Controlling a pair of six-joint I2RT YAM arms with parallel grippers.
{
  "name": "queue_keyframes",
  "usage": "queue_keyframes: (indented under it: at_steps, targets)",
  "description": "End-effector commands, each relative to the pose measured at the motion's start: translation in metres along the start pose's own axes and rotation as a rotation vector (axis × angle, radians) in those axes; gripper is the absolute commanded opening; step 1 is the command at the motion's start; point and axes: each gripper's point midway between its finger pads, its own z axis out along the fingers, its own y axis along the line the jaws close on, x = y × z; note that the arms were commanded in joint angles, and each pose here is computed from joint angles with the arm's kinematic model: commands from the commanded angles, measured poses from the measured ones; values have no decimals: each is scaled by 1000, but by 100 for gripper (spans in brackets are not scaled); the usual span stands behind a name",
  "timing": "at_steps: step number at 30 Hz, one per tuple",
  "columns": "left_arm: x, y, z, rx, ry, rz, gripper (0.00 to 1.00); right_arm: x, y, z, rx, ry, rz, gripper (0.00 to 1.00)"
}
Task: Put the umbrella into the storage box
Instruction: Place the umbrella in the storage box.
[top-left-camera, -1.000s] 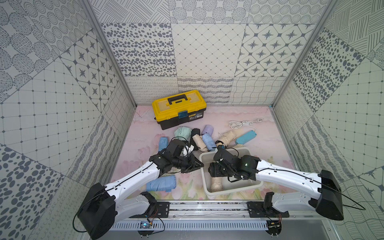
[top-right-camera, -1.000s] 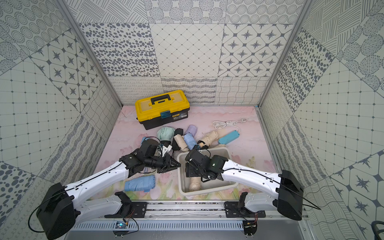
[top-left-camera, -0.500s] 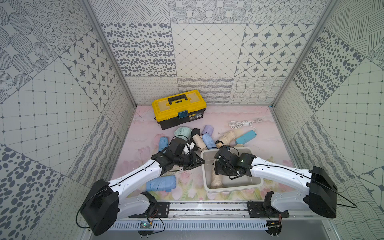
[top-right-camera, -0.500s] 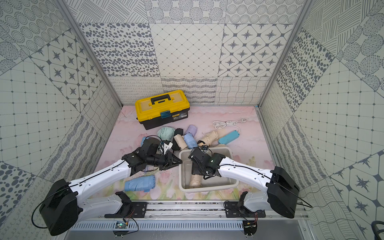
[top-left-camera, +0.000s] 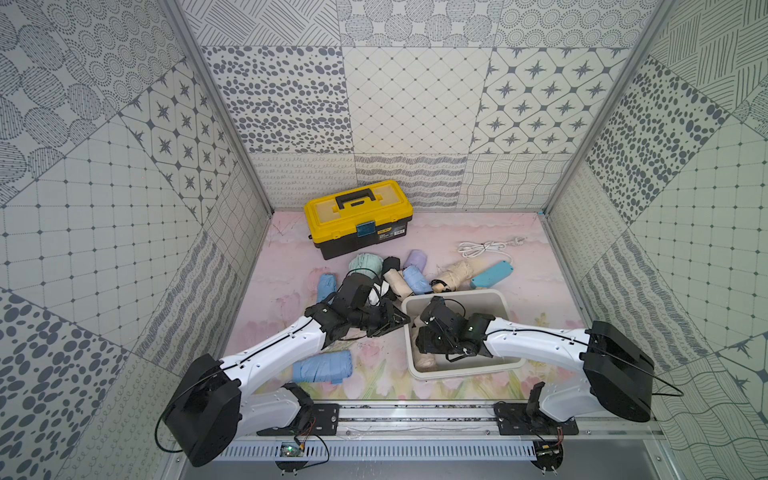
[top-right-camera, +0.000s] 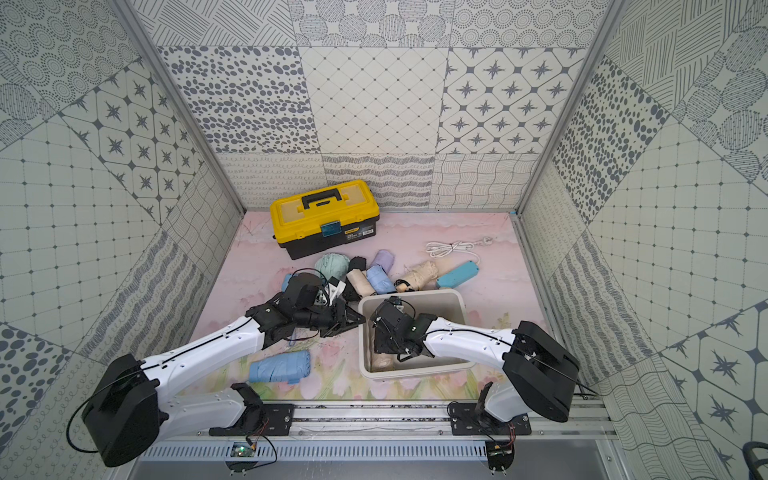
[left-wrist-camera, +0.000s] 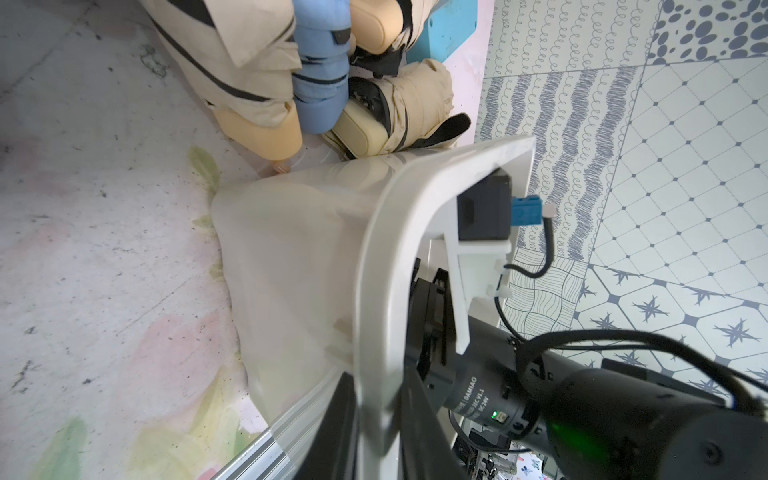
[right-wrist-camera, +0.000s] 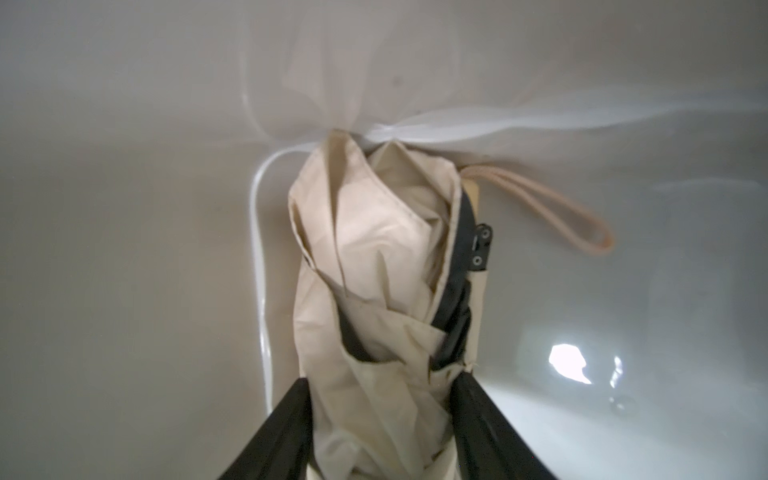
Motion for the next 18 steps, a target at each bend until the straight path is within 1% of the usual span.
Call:
queue_keyframes:
  at_steps: [1,3,4,5,7,9,11,13,15,17,18]
  targets:
    - [-8,1,0,-21,-43,45,9,-9,29,2,-132,-29,-84,56]
    - [-8,2,0,-25,-41,43,11,-9,23,-1,-110,-31,-92,62]
    - [-8,2,-1,-24,-43,44,13,-9,20,-3,-96,-35,-90,66]
    - [-8,2,-1,-26,-45,44,18,-10,17,-6,-87,-41,-84,69]
    - [-9,2,-3,-31,-54,49,33,-12,10,-16,-75,-60,-64,74]
    - [-9,1,-7,-35,-71,52,48,-13,3,-29,-65,-74,-49,77]
    - [-10,-1,-13,-38,-88,56,58,-13,-4,-43,-50,-83,-43,79]
    - [-12,-3,-21,-55,-119,59,63,-15,-12,-61,-39,-96,-44,81]
    - [-15,-4,-31,-85,-151,66,66,-18,-16,-79,-35,-109,-48,81]
    - [-20,0,-45,-150,-195,71,68,-23,-17,-97,-46,-133,-55,81]
    - [-25,5,-54,-202,-222,69,69,-27,-17,-106,-54,-149,-62,81]
